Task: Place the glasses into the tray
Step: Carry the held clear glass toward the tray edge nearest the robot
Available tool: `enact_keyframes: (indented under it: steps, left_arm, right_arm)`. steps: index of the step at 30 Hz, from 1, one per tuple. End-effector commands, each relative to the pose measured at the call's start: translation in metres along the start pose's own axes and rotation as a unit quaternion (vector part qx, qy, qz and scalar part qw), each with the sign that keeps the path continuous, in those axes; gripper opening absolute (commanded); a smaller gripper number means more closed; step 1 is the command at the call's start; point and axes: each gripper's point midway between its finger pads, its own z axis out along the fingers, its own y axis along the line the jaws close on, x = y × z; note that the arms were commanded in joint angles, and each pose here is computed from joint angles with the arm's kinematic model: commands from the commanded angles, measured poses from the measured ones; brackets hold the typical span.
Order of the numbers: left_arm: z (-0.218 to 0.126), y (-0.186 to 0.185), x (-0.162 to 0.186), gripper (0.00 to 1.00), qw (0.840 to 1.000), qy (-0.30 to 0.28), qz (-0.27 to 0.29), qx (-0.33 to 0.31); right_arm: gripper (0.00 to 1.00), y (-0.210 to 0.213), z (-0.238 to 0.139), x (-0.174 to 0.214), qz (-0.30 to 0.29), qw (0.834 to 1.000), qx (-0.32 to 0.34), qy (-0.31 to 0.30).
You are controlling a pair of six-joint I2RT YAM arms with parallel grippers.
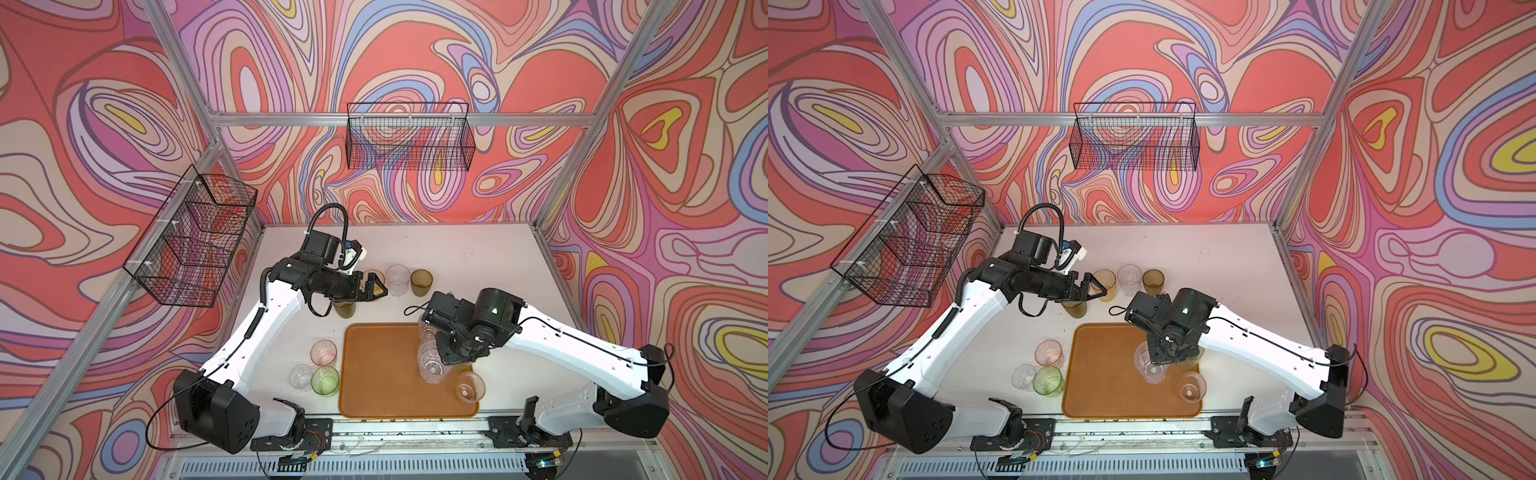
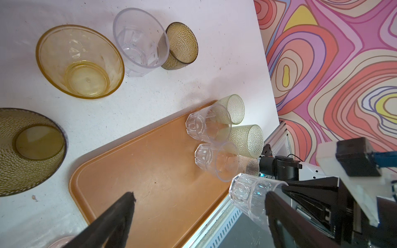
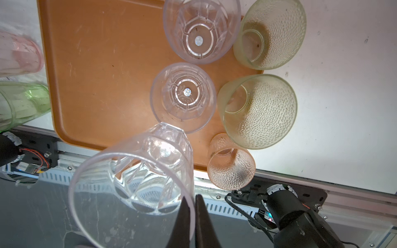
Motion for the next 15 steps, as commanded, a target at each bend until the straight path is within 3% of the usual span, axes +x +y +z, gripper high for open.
enact_keyframes:
  steps: [1, 15]
  left_arm:
    - [-0.002, -0.009, -0.010, 0.97, 1.000, -0.011, 0.011, 0.010]
    - [-0.001, -0.015, -0.012, 0.97, 1.000, -0.008, 0.013, 0.017]
  right_arm:
    - [0.00, 0.004, 0.003, 0.005, 0.000, 1.000, -0.008, -0.009]
    - [0.00, 0.010, 0.026, 0.028, -0.057, 0.998, -0.034, -0.018]
